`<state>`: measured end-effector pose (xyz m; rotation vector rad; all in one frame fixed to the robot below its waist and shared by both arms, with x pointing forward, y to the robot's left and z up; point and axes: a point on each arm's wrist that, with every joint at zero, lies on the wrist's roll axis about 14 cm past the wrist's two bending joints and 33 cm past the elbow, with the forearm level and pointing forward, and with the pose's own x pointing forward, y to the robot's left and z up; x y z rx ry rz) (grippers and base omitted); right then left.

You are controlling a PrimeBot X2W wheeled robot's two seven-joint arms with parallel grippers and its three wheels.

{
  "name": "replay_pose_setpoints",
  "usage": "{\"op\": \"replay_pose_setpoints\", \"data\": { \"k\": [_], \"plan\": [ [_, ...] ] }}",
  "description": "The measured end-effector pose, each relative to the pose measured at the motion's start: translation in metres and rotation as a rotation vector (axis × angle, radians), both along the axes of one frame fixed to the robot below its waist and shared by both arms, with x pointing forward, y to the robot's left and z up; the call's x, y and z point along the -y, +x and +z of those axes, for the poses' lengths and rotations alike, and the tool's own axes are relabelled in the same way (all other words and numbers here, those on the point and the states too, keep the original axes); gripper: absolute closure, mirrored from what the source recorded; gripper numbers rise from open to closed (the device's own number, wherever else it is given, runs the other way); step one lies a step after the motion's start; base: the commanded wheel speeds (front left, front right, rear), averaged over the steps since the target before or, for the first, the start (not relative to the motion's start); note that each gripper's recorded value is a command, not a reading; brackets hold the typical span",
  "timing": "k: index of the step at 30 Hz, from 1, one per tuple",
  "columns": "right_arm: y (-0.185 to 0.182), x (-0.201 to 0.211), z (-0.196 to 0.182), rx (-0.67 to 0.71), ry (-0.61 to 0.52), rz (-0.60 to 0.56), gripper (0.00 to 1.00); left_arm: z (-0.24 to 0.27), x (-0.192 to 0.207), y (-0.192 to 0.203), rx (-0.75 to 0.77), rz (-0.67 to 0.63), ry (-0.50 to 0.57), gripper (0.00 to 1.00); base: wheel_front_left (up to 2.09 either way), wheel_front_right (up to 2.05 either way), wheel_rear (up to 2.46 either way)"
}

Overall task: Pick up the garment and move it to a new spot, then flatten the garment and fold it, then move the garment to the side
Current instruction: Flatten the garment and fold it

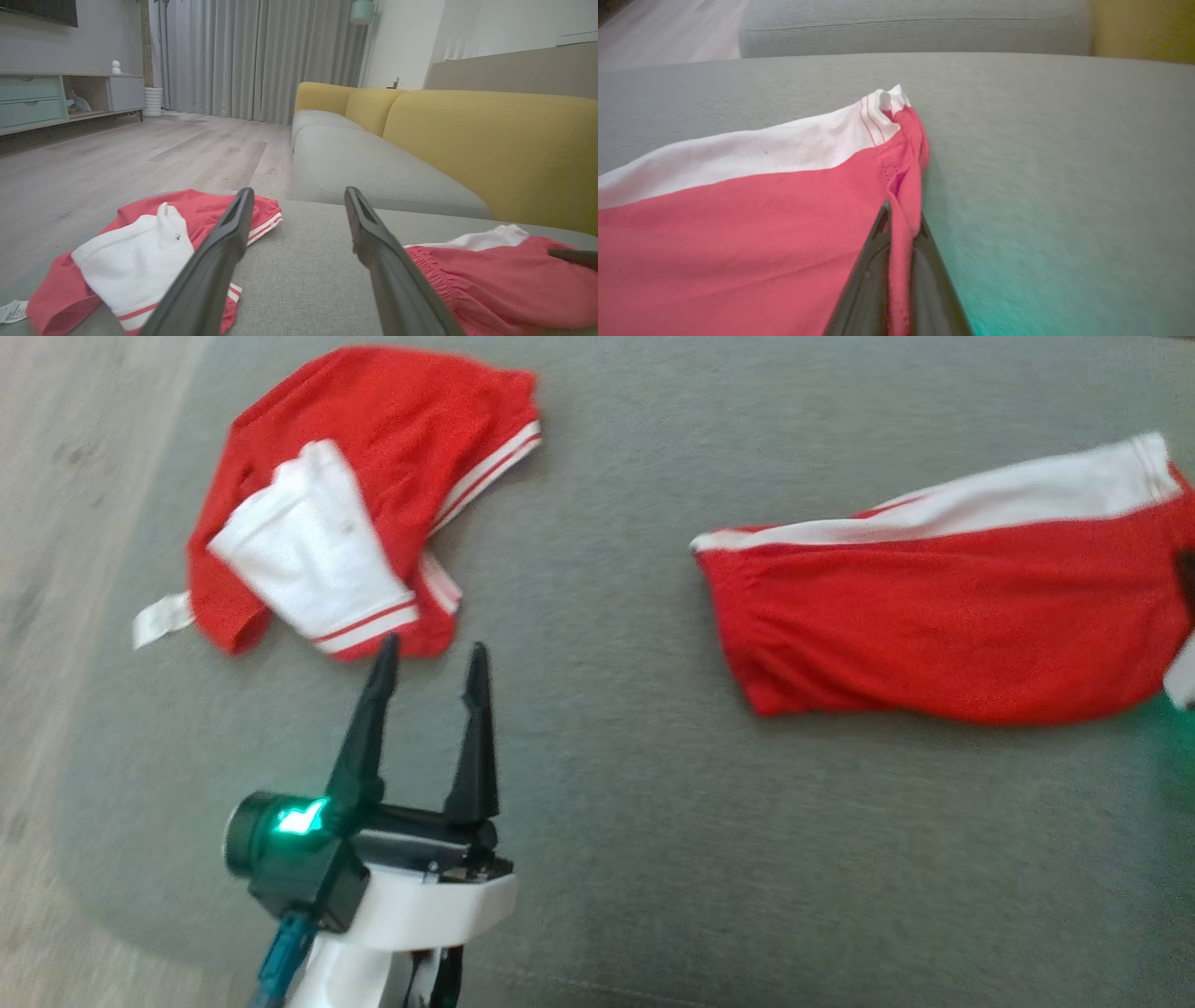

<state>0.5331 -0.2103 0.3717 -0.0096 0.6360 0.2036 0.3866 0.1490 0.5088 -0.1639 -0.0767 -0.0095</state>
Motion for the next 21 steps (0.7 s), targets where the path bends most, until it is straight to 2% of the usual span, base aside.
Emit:
{"op": "replay_pose_setpoints", "data": {
  "k": [7, 12, 16, 21],
  "plan": [
    [-0.068, 0.085, -0.001, 0.012, -0.023, -0.219, 1.00, 0.008, 0.031, 0.003, 0.035, -0.106, -0.013, 0.00, 0.00, 0.00, 0.00],
    [-0.079, 0.112, 0.031, 0.150, -0.002, -0.304, 1.00, 0.012, 0.054, 0.004, 0.050, -0.179, -0.036, 0.00, 0.00, 0.00, 0.00],
    [-0.064, 0.098, 0.076, 0.312, 0.034, -0.264, 1.00, 0.019, 0.063, 0.002, 0.068, -0.213, -0.046, 0.00, 0.00, 0.00, 0.00],
    [-0.039, 0.035, 0.135, 0.492, 0.082, -0.077, 1.00, 0.016, 0.062, -0.011, 0.057, -0.215, -0.040, 0.00, 0.00, 0.00, 0.00]
  ]
}}
